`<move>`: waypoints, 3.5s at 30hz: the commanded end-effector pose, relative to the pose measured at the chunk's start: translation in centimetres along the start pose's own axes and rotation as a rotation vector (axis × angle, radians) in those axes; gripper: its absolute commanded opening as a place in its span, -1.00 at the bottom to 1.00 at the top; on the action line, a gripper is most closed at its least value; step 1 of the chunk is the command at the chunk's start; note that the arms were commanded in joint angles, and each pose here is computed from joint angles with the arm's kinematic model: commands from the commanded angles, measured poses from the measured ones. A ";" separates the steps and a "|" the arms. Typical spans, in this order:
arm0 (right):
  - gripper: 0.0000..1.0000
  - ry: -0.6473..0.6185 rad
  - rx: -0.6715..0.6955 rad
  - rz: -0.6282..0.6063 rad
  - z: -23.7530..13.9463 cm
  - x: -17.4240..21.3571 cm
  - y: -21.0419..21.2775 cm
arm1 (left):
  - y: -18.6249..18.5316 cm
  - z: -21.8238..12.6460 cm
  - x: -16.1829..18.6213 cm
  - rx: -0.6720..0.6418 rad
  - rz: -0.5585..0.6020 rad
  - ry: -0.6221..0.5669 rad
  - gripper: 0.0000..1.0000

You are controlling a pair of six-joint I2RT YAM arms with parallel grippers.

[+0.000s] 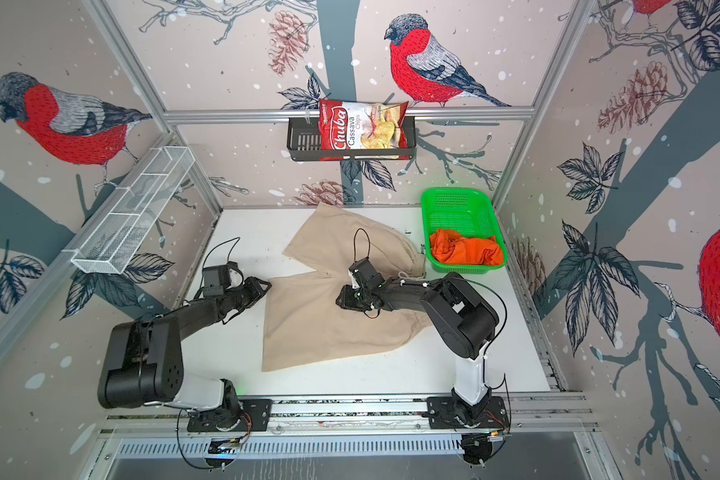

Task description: Fold and stack the shorts

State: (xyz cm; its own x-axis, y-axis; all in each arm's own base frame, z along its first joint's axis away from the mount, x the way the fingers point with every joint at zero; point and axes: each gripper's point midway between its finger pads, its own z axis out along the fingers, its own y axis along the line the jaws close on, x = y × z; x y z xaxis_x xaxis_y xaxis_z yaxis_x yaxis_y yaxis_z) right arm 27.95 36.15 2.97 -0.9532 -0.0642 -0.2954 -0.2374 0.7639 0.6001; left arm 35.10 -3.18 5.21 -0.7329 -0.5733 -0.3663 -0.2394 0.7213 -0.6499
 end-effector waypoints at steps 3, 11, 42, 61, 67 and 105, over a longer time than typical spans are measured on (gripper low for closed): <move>-0.18 0.026 0.009 0.002 0.3 0.7 -0.4 | 0.0 1.0 0.0 0.017 0.023 0.032 -0.26; -0.18 0.031 0.007 0.007 0.4 0.9 -0.4 | 0.4 1.9 0.7 0.019 0.023 0.066 -0.33; -0.17 0.022 0.006 0.018 0.2 1.0 -0.6 | -3.2 0.6 -2.7 0.087 0.096 -0.009 -1.00; -0.10 -0.008 -0.014 -0.008 -0.4 0.2 0.5 | -0.7 0.9 -0.6 -0.017 0.086 0.069 -0.45; -0.10 -0.005 -0.014 -0.006 -0.2 0.2 0.5 | -0.1 1.4 0.4 -0.023 0.079 0.101 -0.33; -0.11 0.004 -0.016 0.000 -0.1 0.6 0.2 | -0.3 2.5 0.1 -0.011 0.084 0.092 -0.34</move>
State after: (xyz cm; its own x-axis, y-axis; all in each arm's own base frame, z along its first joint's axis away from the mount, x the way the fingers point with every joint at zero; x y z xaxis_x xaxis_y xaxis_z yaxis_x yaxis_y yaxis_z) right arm 27.60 36.21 3.15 -0.9503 -0.0636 -0.3047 -0.2458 0.7538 0.6094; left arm 36.12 -4.15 3.20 -0.8136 -0.4722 -0.3393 -0.2066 0.7802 -0.5905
